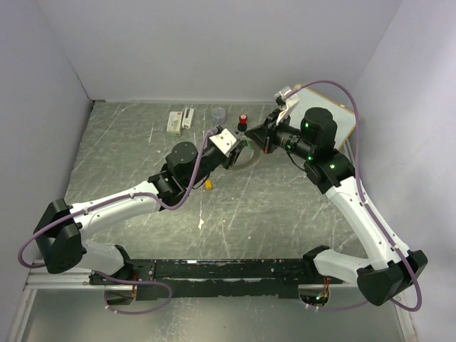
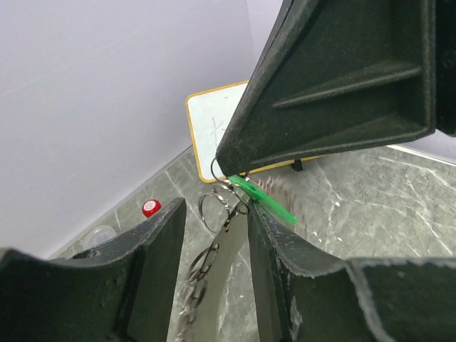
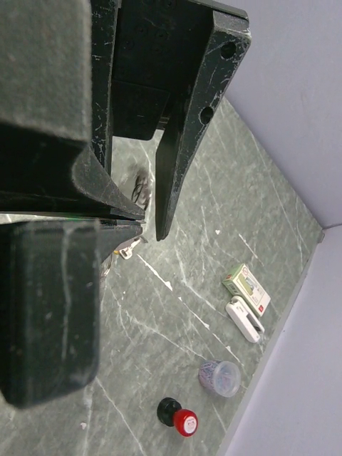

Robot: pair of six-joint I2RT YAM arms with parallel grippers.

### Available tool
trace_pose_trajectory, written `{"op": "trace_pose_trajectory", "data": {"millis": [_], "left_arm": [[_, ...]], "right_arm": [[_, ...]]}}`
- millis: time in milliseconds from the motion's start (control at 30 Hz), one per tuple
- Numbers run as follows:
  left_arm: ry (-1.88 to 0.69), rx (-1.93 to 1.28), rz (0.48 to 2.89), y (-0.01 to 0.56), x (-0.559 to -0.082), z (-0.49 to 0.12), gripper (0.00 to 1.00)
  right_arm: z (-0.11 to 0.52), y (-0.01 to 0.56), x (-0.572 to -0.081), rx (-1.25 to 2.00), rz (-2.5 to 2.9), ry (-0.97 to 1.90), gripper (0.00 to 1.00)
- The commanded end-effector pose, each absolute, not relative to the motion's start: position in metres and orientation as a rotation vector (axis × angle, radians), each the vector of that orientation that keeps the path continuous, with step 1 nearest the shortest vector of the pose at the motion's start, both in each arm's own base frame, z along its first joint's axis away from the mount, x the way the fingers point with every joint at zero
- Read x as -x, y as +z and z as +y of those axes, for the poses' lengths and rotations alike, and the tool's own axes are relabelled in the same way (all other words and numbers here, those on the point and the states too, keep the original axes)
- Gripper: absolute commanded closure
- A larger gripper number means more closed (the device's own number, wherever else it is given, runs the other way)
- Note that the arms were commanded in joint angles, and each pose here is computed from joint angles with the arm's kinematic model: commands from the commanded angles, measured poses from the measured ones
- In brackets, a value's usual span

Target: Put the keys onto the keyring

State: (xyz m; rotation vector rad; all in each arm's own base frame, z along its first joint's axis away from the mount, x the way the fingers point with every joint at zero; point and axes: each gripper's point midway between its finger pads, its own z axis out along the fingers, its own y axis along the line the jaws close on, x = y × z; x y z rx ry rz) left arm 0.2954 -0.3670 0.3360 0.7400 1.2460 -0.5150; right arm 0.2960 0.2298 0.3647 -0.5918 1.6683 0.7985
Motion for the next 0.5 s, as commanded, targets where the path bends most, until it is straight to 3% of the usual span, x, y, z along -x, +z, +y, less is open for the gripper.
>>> {"op": "trace_pose_trajectory", "data": {"millis": [0, 467], "left_arm": [[-0.537, -0.704, 1.158, 0.3719, -0.2933, -0.3727, 0.5], [-0.555, -0.712, 1.14, 0.376, -0.2907, -0.3795, 0.5]], "right_arm": [[0.229, 0.3831, -0.289, 0.604, 1.606, 0.811, 1.0], [0.2289, 0.3787, -0.2872, 0.609, 1.618, 0.814, 1.0]]}}
